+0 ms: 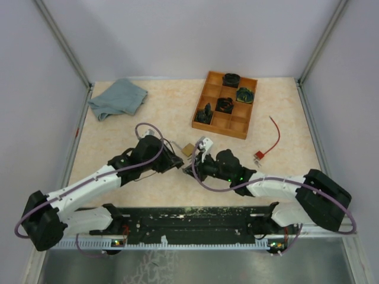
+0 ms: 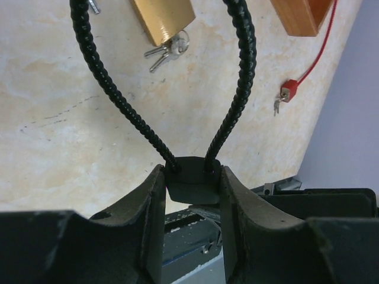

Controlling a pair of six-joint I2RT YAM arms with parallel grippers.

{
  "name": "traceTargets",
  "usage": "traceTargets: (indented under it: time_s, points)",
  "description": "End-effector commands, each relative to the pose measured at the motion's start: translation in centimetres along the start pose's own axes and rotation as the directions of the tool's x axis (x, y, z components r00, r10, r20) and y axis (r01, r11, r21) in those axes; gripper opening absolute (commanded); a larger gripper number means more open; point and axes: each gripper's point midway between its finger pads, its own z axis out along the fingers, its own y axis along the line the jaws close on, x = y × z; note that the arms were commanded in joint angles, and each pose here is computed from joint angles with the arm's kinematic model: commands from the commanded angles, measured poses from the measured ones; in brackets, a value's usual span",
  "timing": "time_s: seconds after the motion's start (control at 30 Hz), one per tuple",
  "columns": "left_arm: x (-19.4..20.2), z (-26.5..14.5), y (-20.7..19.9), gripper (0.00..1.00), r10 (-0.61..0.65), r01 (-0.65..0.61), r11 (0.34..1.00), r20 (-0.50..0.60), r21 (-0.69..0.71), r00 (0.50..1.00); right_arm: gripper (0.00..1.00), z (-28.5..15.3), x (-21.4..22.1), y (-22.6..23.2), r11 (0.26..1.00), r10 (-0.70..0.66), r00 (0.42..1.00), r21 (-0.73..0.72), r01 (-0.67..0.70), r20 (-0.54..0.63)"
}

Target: Unlock with the key

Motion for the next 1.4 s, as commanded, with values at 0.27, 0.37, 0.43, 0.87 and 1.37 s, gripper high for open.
traceTargets:
  time_s: [0.27,0.37,0.43,0.87,1.37]
  points:
    - [4.9,-1.5,-3.0,0.0,0.046,-0.013,0.99,-0.241,0.138,0.969,0.0,-0.7,-12.9,4.3,0.983,-0.082,0.918,-0.123,0.14,0.389]
    - [4.7,-1.8,-3.7,0.0,0.003,0.037,0.985,-0.23,0.168,0.973,0.0,0.2,-12.5,5.7,0.974,-0.088,0.918,-0.16,0.16,0.386]
    - [4.7,-2.1,-4.6,0.0,0.011,0.039,0.977,-0.233,0.209,0.972,0.0,0.1,-12.8,5.1,0.978,-0.112,0.912,-0.121,0.172,0.395]
    - [6.3,-2.8,-5.5,0.0,0.096,-0.015,0.968,-0.314,0.251,0.945,0.0,-1.6,-14.3,1.9,0.985,-0.065,0.896,-0.117,0.129,0.439]
    - [-1.1,-3.3,-4.6,0.0,-0.022,0.018,0.982,0.02,0.186,1.0,0.28,-3.4,-11.3,1.3,0.996,-0.073,0.952,-0.03,0.086,0.297]
